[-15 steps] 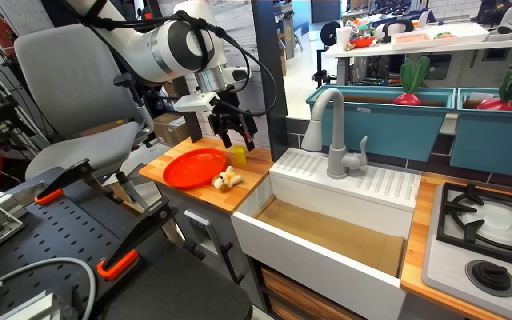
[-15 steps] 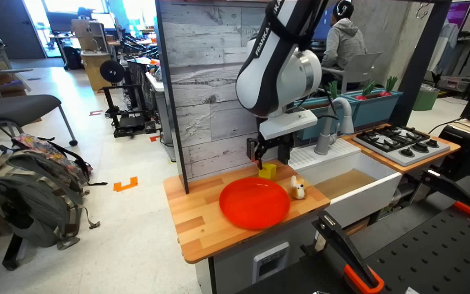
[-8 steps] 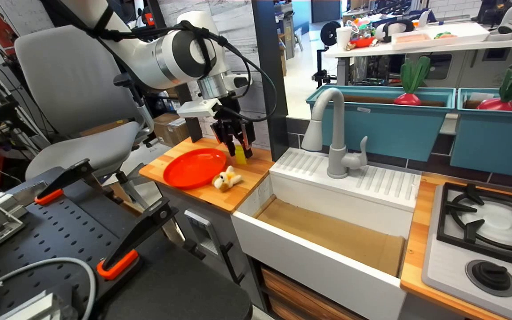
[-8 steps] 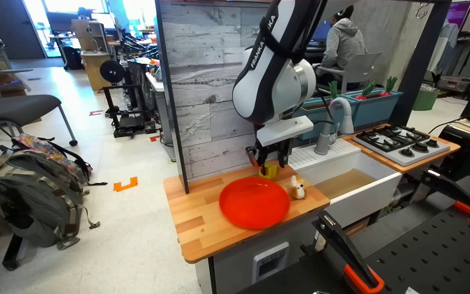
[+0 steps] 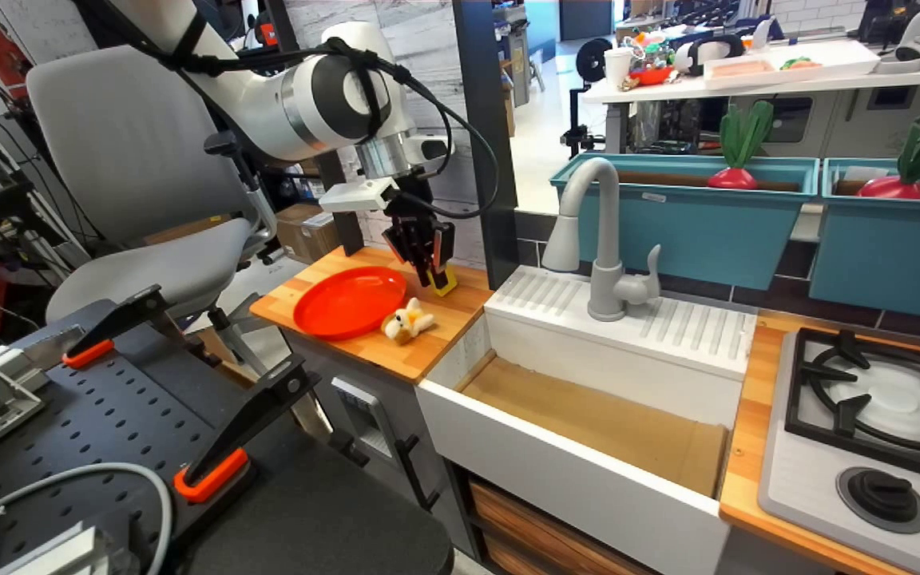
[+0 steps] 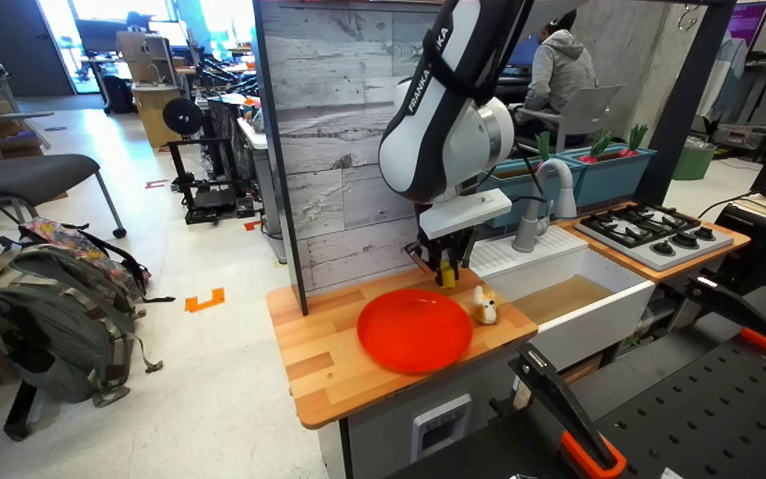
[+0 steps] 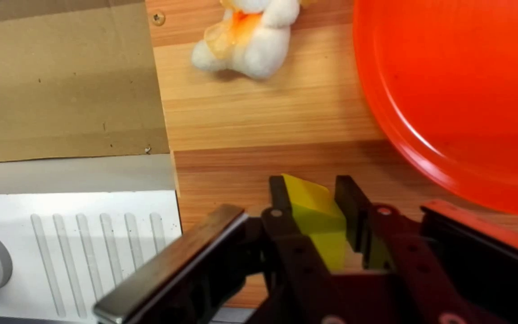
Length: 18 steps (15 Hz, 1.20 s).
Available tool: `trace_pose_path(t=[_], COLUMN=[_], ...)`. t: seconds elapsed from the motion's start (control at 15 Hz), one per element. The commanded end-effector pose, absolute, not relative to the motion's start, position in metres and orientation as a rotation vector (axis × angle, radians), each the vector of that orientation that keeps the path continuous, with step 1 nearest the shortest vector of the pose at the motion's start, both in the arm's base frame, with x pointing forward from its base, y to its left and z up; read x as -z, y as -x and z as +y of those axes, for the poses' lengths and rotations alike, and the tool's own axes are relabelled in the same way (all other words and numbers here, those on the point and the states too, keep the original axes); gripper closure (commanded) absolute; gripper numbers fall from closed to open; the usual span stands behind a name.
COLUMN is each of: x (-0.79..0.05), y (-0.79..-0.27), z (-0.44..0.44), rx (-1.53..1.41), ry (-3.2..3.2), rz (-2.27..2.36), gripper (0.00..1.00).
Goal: Pick up the yellow plush toy from the counter and put it on the plate
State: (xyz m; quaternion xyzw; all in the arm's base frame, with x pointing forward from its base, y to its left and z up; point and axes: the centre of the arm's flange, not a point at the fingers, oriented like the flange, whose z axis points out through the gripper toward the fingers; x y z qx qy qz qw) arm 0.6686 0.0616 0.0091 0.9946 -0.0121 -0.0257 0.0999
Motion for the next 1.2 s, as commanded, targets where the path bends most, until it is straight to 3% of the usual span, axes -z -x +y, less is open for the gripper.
trace_pose_path(t=[0.0,0.6,1.13], x=[-0.021,-0.093,-0.056], y=[-0.665,-0.612,-0.579], z=[0.060,0.076,0.126], rx=[0.038,0.042,0.267], ry=[-2.925,-2.973,-2.975], rz=[-0.014,0.015,0.254], gripper=[0.92,0.92,0.92])
